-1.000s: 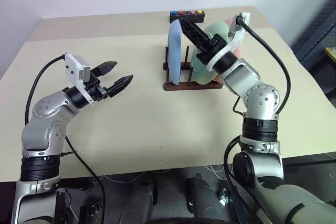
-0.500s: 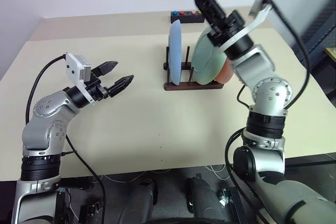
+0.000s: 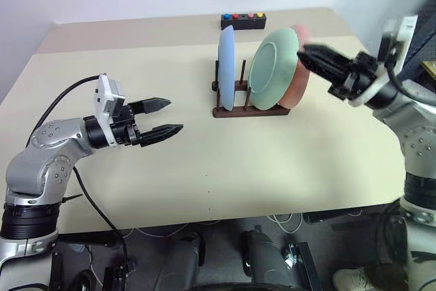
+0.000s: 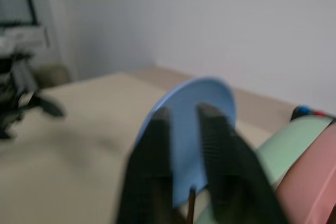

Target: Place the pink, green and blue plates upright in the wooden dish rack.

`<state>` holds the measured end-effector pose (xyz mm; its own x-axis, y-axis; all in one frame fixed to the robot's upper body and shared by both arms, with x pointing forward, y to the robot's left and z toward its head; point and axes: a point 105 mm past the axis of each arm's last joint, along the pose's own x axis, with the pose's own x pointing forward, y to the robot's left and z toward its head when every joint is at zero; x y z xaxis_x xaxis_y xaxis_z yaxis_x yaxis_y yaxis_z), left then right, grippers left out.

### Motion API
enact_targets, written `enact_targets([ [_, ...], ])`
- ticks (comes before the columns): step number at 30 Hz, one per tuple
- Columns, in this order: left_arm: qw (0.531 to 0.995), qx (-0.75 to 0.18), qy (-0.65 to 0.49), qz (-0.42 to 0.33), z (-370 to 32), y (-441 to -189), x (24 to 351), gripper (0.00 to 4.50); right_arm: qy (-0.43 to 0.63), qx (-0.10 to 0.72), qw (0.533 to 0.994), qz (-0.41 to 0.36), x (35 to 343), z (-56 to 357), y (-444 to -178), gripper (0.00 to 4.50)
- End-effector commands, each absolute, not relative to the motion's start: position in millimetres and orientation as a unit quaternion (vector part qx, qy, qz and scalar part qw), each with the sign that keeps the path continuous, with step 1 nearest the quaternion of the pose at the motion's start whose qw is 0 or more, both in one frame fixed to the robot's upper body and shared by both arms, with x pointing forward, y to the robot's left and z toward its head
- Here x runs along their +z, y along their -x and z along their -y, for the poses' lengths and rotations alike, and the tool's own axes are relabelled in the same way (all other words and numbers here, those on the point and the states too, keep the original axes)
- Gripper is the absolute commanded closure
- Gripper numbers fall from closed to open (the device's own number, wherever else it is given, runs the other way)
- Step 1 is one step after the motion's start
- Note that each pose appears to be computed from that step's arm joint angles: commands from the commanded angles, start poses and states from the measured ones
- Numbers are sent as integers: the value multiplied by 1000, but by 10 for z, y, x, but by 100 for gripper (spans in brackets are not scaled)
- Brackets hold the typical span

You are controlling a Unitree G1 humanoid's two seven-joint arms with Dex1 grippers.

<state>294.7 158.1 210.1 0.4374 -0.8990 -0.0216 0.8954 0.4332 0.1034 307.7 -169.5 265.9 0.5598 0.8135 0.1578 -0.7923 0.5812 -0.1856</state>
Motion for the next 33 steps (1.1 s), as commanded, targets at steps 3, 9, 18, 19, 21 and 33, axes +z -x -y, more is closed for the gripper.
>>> enact_targets([
  [3,836,-545,-58,37,-1438,-2963,2193,51,151,470,865,86,2427,1631,-2936,443],
  [9,833,-549,-59,41,-1399,-2991,2230,51,247,402,880,45,2063,1733,-3203,443],
  [18,835,-545,-61,44,-1397,-2979,2240,51,340,360,867,54,1936,1827,-3387,443],
  [19,835,-545,-61,45,-1400,-2977,2240,51,341,354,869,58,1945,1833,-3408,443],
  [21,836,-543,-61,45,-1407,-2976,2241,51,345,344,871,70,1980,1835,-3446,443],
  [33,840,-537,-62,46,-1448,-2964,2233,51,363,333,863,112,2136,1725,-3507,443],
])
